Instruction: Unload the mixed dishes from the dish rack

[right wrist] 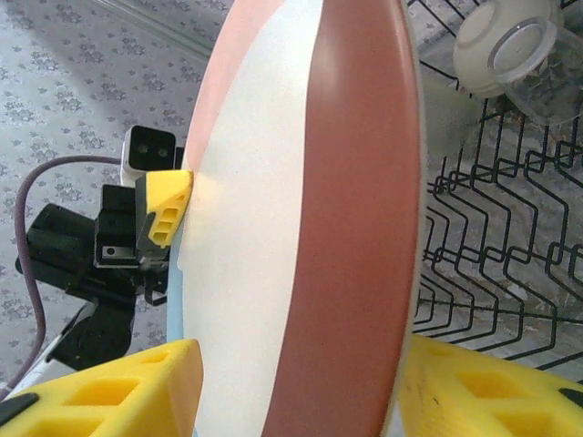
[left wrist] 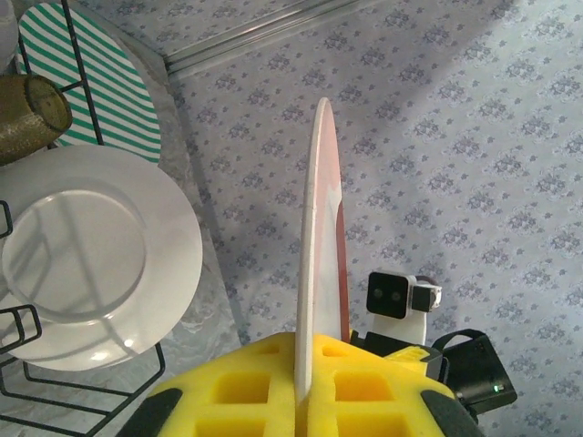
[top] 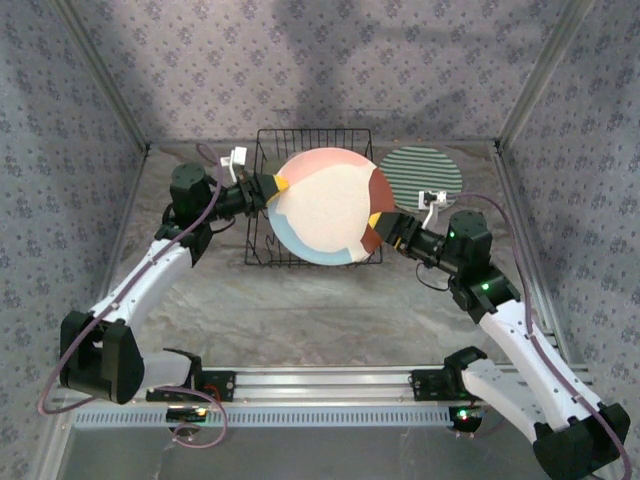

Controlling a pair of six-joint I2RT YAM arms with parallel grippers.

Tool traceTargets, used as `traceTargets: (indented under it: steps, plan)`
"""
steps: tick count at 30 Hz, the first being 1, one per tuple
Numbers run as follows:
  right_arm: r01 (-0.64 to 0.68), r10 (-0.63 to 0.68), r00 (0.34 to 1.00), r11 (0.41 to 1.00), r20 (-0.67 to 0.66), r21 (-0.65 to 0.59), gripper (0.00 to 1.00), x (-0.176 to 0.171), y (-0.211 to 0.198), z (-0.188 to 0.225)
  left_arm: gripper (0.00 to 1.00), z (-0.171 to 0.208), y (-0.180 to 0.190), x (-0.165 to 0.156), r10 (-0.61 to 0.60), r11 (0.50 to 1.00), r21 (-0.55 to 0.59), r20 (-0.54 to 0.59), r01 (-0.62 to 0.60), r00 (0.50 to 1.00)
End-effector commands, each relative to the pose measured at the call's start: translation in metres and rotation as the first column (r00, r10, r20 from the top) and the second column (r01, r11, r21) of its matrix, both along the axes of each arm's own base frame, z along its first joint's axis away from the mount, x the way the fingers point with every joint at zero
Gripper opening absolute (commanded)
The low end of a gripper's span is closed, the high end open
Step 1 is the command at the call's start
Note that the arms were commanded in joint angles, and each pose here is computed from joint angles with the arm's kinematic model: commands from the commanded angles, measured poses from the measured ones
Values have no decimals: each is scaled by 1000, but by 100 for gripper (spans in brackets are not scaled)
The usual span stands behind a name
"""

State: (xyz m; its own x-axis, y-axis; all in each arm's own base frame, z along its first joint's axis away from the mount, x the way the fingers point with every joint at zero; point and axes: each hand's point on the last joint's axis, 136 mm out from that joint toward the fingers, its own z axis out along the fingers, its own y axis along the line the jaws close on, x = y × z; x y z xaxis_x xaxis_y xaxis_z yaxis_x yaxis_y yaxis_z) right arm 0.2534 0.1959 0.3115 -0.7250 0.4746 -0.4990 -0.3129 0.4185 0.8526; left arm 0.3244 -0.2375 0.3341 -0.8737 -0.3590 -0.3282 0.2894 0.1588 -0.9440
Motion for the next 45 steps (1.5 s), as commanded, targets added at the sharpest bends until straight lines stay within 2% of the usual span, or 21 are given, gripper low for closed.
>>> traceTargets:
  steps: [1,13,18,20,22,24,25,29,30,36,40,45]
  plan:
    - [11,-12,999,1000,50,27,54,1,1,20,0,16,-3,-6,-28,999,-20,73,29,997]
    - [10,-11,999,1000,42,26,21,2,3,16,0,8,-2,-5,-25,1000,-2,65,25,998]
    - [6,-7,999,1000,38,25,0,3,4,14,0,4,-2,-4,-25,1000,11,60,24,998]
    - [5,-6,999,1000,36,24,0,3,4,13,1,3,-2,-4,-28,1000,11,63,28,998]
    - [5,-6,999,1000,35,23,0,4,5,12,6,4,-2,-5,-28,1000,11,69,28,997]
    - [2,-2,1000,1000,24,20,0,3,5,10,20,6,-2,-6,-29,1000,12,74,28,997]
    - [-1,1,1000,1000,20,18,0,3,5,9,32,7,-1,-6,-27,1000,13,77,26,997]
    - [19,-19,1000,1000,22,20,0,7,1,11,97,10,2,-11,-15,1000,24,97,12,995]
    - [27,-28,999,999,24,22,0,9,-1,13,99,11,3,-12,-10,1000,28,106,7,994]
    - [98,-100,995,993,18,67,0,28,-20,23,99,18,12,-24,19,995,91,162,-34,987]
    - [169,-172,985,976,17,138,0,48,-46,34,99,19,22,-37,37,981,177,213,-76,976]
    - [273,-276,961,939,-16,208,0,81,-85,33,99,19,30,-63,5,966,248,281,-77,960]
